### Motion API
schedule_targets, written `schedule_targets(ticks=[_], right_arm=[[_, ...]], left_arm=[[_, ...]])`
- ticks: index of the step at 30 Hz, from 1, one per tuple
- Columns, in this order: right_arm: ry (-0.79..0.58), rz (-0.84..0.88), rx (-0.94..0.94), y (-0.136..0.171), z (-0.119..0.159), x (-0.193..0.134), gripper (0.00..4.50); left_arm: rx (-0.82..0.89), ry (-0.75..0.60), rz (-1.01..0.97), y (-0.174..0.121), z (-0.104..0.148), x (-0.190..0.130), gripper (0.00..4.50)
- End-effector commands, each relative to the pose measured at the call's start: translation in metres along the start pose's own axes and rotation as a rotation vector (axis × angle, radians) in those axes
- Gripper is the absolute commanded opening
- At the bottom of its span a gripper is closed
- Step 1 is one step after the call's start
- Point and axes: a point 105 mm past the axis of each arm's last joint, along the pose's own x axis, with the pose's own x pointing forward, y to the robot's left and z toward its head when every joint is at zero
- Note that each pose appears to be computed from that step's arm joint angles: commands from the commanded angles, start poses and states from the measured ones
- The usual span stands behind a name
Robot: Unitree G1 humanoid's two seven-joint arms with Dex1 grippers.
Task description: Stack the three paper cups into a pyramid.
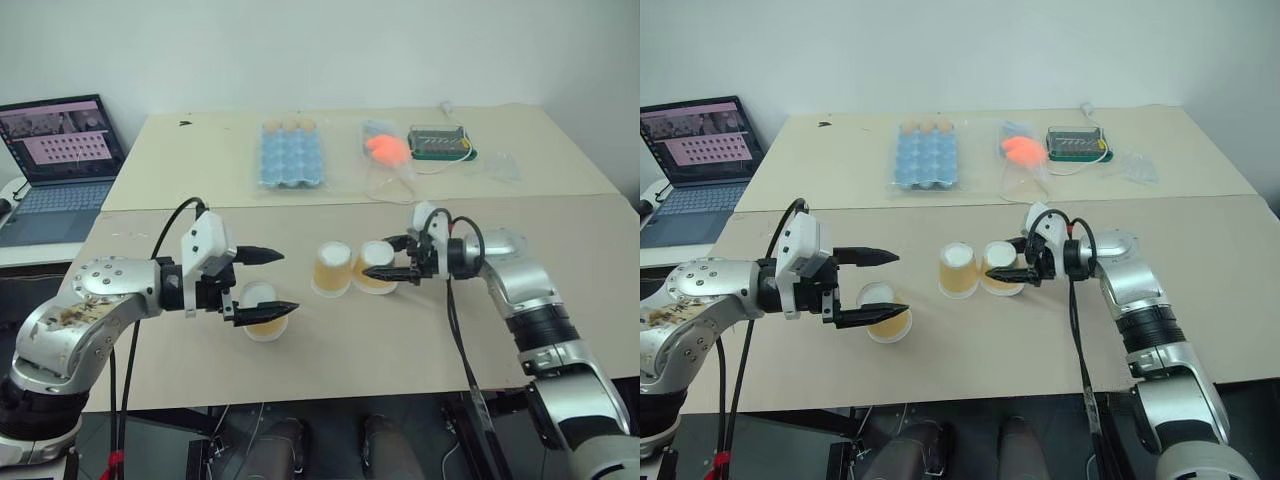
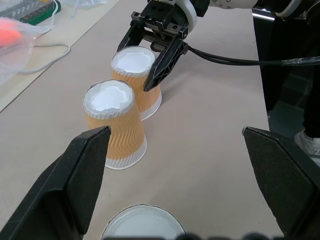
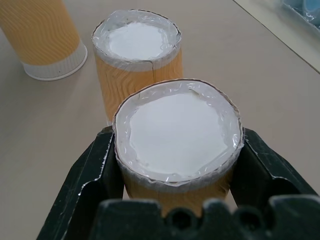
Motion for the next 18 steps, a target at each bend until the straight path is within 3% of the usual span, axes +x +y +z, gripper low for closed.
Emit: schedule_targets(ticks=[1, 3, 5, 6, 8, 18], right_arm=[[-0.009, 0.01, -0.025, 0.0, 0.006, 0.0, 2.57], [-0.007, 0.014, -0.021, 0.001, 0.005, 0.0, 2.57], [-0.005, 0.016, -0.015, 0.002, 0.004, -0.001, 3.53], [-0.004, 0.019, -0.013, 0.003, 0.003, -0.001, 3.69], [-0.004, 0.023, -0.023, 0.005, 0.003, -0.001, 4.43], [-0.09, -0.071, -0.059, -0.005, 0.033, -0.025, 4.47]], left_arm=[[0.043, -0.016, 0.01, 0.0, 0.01, -0.004, 4.5], [0.043, -0.018, 0.009, 0.0, 0.01, -0.003, 4.5], [0.042, -0.02, 0.008, 0.0, 0.01, -0.002, 4.5], [0.042, -0.021, 0.007, 0.0, 0.01, -0.002, 4.5], [0.039, -0.021, 0.005, 0.0, 0.01, -0.002, 4.5], [0.034, -0.023, -0.002, 0.0, 0.008, 0.0, 4.5]])
